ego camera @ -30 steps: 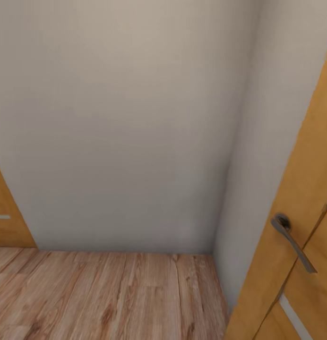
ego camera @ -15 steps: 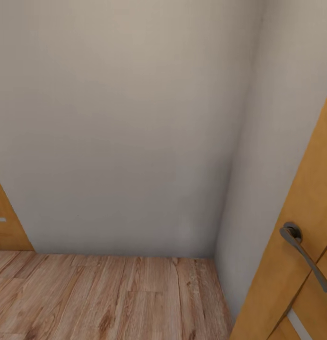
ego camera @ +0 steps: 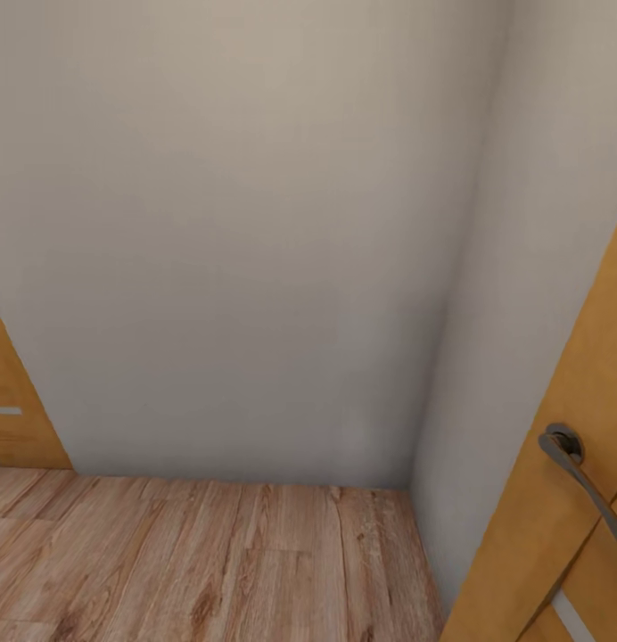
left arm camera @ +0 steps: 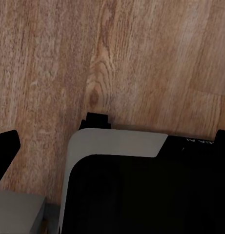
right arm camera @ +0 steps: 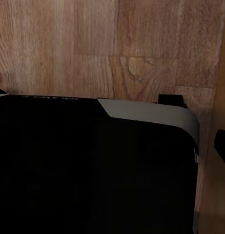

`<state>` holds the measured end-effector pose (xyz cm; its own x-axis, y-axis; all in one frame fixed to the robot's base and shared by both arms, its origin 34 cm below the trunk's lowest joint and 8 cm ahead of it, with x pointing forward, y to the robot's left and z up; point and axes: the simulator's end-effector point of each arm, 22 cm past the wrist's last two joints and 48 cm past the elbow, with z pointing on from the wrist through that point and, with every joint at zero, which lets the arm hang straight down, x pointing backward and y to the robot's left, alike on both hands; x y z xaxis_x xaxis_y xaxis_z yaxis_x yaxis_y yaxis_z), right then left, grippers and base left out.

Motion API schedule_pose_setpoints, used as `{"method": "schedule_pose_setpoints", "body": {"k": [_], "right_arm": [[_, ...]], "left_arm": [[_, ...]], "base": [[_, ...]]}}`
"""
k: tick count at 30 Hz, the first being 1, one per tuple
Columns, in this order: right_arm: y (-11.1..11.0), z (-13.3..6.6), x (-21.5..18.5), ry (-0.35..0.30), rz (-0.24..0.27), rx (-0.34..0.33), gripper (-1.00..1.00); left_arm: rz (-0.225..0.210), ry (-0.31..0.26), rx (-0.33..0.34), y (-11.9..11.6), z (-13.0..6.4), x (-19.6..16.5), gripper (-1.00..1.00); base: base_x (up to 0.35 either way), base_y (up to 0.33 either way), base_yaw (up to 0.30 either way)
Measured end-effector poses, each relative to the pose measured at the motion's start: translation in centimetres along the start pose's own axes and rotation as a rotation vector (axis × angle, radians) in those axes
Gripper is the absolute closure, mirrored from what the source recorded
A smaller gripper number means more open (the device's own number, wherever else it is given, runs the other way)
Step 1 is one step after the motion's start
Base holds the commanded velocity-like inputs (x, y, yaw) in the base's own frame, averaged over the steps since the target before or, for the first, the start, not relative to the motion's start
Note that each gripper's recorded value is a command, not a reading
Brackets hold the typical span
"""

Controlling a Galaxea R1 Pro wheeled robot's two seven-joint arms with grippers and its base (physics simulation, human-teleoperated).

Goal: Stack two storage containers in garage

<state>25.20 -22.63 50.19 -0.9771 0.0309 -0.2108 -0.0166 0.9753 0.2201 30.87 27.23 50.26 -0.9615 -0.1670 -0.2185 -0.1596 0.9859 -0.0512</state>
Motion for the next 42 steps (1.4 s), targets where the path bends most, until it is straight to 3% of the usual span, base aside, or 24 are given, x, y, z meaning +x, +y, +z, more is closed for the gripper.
{"method": "schedule_pose_setpoints", "body": {"k": [14, 30, 42], "right_arm": [[0.02, 0.0, -0.02, -0.001, 0.0, 0.0, -1.0], [0.03, 0.01, -0.01, 0.0, 0.0, 0.0, -1.0], [0.03, 0.01, -0.02, 0.0, 0.0, 0.0, -1.0]], "left_arm": [[0.0, 0.0, 0.0, 0.0, -0.01, 0.02, -1.0], [0.0, 0.001, 0.0, 0.0, 0.0, 0.01, -1.0], [0.0, 0.0, 0.0, 0.01, 0.0, 0.01, -1.0]], "base": [[0.223, 0.0, 0.019], [0.017, 0.0, 0.053], [0.0, 0.0, 0.221]]}}
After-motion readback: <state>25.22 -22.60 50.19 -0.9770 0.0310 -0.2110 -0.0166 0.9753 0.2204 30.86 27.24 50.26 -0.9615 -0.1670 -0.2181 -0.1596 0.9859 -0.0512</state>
